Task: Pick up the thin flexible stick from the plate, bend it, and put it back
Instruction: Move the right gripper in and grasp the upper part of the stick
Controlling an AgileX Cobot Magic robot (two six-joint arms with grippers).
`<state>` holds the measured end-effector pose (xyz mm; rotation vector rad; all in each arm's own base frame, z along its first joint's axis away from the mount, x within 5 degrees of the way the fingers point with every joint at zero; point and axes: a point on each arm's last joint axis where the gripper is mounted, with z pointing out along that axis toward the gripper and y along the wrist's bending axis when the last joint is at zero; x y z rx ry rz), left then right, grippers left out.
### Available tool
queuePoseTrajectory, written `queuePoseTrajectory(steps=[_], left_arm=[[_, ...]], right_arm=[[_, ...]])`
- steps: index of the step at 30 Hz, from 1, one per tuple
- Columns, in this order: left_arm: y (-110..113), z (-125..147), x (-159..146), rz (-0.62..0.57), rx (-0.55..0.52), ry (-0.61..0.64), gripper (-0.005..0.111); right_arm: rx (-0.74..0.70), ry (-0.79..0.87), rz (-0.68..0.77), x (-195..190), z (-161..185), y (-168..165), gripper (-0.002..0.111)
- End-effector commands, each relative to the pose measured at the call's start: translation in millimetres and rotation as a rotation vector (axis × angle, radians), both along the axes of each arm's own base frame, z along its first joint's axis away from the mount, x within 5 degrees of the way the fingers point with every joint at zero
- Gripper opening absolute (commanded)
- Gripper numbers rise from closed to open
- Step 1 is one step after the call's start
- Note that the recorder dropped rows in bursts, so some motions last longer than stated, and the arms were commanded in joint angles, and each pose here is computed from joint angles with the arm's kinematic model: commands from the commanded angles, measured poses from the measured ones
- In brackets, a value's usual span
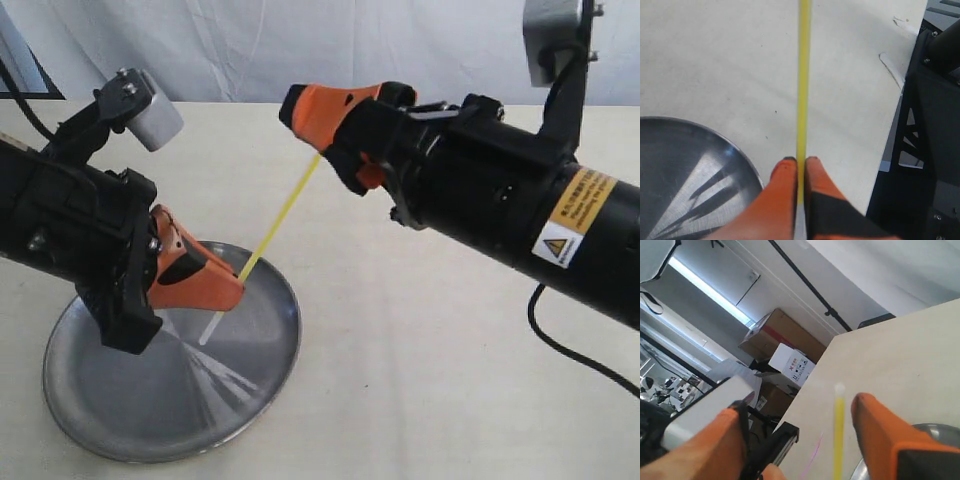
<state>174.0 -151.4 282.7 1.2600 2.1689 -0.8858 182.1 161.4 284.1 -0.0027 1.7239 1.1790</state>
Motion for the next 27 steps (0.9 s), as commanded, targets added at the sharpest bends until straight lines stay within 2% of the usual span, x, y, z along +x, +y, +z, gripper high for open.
queuePoseTrajectory(steps=[1, 2, 4, 6, 7, 8, 27], left_arm=[[-2, 2, -2, -0.003, -0.011, -0.011, 0.000], [-2, 2, -2, -0.003, -0.011, -0.011, 0.000], [-2, 2, -2, -0.004, -0.011, -0.015, 0.000], [-2, 2, -2, -0.008, -0.010, -0.019, 0.000], [-2, 2, -2, -0.008, -0.010, -0.019, 0.000], [-2, 2, -2, -0.009, -0.010, -0.022, 0.000], [-6, 6, -1, 0.022, -0.081, 0.006, 0.000]], right_arm=[[-0.011, 0.006, 0.052, 2, -8, 13, 0.059], [-0.001, -0.001, 0.059, 3, -10, 16, 0.059], [0.016, -0.003, 0.062, 5, -13, 19, 0.045], [0.015, 0.002, 0.061, 6, -15, 20, 0.021], [0.015, 0.002, 0.061, 6, -15, 20, 0.004], [0.015, 0.002, 0.061, 6, -15, 20, -0.001], [-0.054, -0.017, 0.057, 7, -18, 19, -0.001]])
